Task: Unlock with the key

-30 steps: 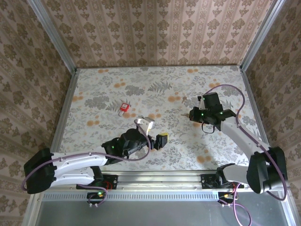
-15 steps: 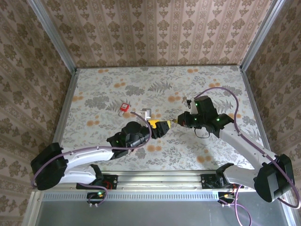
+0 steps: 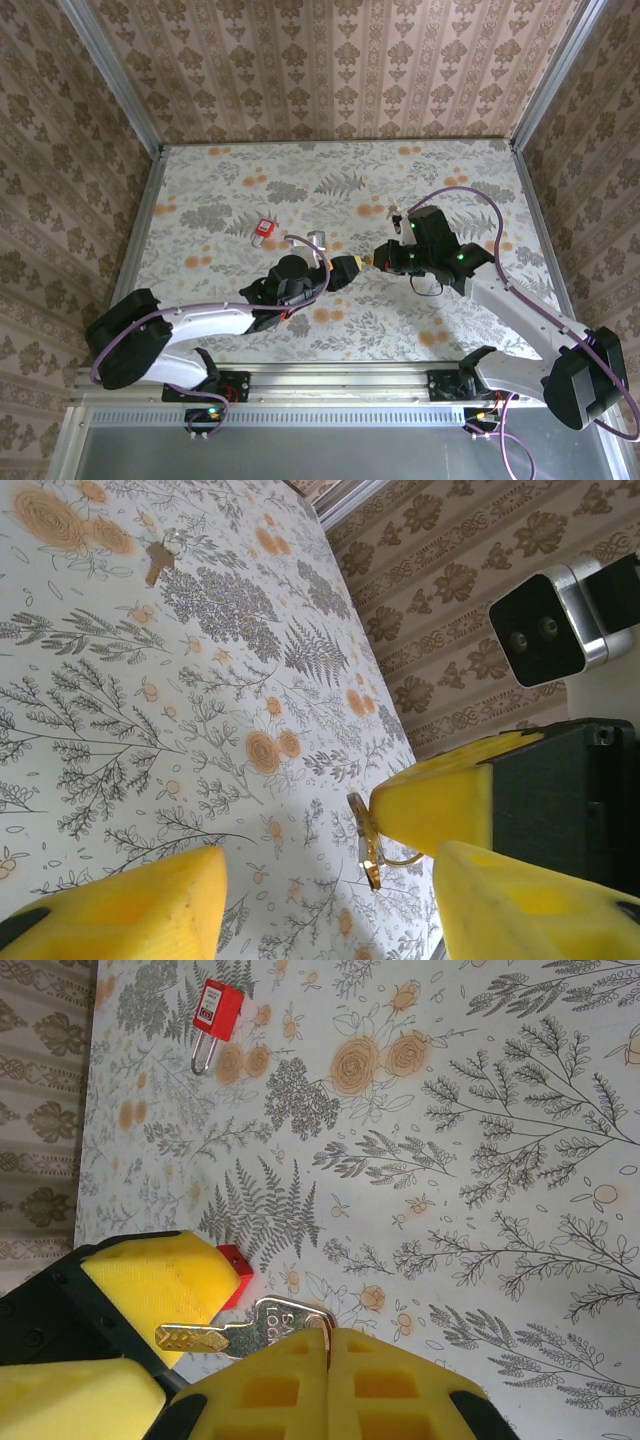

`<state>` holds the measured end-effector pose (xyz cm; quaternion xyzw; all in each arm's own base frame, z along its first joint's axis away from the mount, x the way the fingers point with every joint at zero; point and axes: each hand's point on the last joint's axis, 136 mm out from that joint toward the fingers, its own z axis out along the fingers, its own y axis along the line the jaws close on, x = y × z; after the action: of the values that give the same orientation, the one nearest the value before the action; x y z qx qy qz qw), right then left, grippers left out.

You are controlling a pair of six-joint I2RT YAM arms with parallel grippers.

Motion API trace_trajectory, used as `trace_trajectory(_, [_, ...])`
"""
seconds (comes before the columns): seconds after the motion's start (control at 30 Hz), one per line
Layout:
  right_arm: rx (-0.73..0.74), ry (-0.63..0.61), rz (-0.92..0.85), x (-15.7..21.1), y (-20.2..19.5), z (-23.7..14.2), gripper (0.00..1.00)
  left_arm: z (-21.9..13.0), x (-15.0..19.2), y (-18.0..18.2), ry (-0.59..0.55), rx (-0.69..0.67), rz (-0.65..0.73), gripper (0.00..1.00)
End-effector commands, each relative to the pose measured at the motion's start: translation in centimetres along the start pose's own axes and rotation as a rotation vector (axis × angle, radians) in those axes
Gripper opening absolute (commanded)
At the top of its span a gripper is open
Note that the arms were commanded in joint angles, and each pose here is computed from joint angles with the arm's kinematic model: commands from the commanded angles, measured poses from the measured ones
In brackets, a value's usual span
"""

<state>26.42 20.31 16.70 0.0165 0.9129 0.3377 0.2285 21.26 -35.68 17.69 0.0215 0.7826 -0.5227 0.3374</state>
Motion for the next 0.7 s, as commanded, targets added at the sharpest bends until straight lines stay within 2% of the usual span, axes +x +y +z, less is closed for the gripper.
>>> trace_trajectory(0.0, [-0.011,-0.015,-0.015,-0.3,0.62,-0.08,0.0,0.45,-1.1,-1.69,-0.021,0.062,-0.027,0.54])
trace_trajectory(0.37, [-0.009,-0.004,-0.038,0.09,0.7,0.02,0.0,1.02,-1.23,-1.05,-0.018,0.046,-0.039,0.43])
trace_trajectory(0.57, [-0.005,0.002,-0.042,0.4,0.65,0.11,0.0,1.13,-1.11,-0.86,-0.015,0.043,-0.04,0.32])
trace_trajectory(0.67, [-0.006,0.001,-0.045,0.45,0.7,0.12,0.0,1.21,-0.97,-0.84,-0.01,0.046,-0.04,0.23])
